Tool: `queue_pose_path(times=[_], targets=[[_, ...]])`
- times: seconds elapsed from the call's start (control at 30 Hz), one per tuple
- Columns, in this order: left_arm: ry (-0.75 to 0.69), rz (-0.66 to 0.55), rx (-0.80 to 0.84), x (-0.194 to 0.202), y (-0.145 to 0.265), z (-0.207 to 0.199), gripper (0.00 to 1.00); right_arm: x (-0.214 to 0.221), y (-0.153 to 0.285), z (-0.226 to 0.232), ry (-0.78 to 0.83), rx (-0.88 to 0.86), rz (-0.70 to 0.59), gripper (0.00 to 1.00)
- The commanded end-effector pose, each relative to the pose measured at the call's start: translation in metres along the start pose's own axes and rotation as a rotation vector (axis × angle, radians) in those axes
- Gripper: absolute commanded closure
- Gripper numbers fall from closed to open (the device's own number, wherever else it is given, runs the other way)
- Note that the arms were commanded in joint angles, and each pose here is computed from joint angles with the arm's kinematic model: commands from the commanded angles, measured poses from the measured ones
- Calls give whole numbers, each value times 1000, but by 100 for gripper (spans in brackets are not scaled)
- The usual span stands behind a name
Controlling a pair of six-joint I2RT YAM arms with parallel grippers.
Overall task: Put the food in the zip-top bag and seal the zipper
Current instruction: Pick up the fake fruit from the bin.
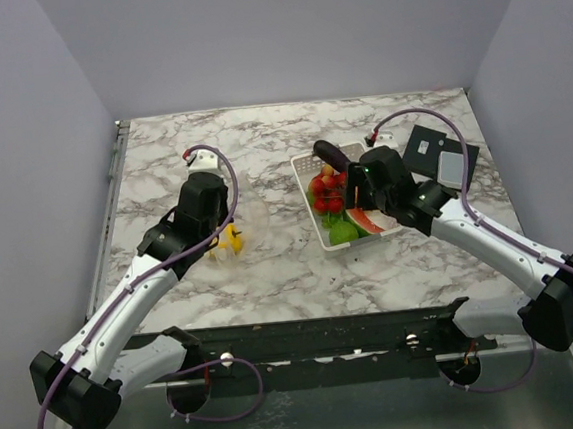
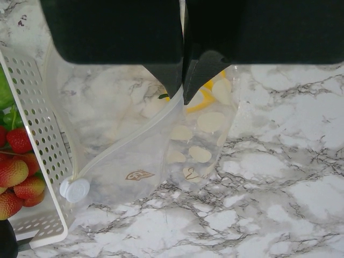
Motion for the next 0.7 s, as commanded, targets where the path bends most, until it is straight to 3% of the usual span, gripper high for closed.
queue_pose_path(times=[0.0, 0.27, 0.67], targets=[[6, -22, 10, -3, 3, 2, 100, 13, -7, -17, -41, 13, 38, 31], [6, -19, 14, -2, 3, 1, 100, 23, -31, -53, -116, 111, 61, 29], [4, -18, 18, -1, 3, 1, 100, 31, -78, -65, -141, 153, 127, 32]])
Point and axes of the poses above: each gripper's point midway between its finger pads, its own y axis back along the fingers, its own z axis along the line the jaws close on, x = y × z, the point moved 3 cm from there along y, back along the fingers, and after that the axes turned 6 degrees about y, right-handed, at the moved point
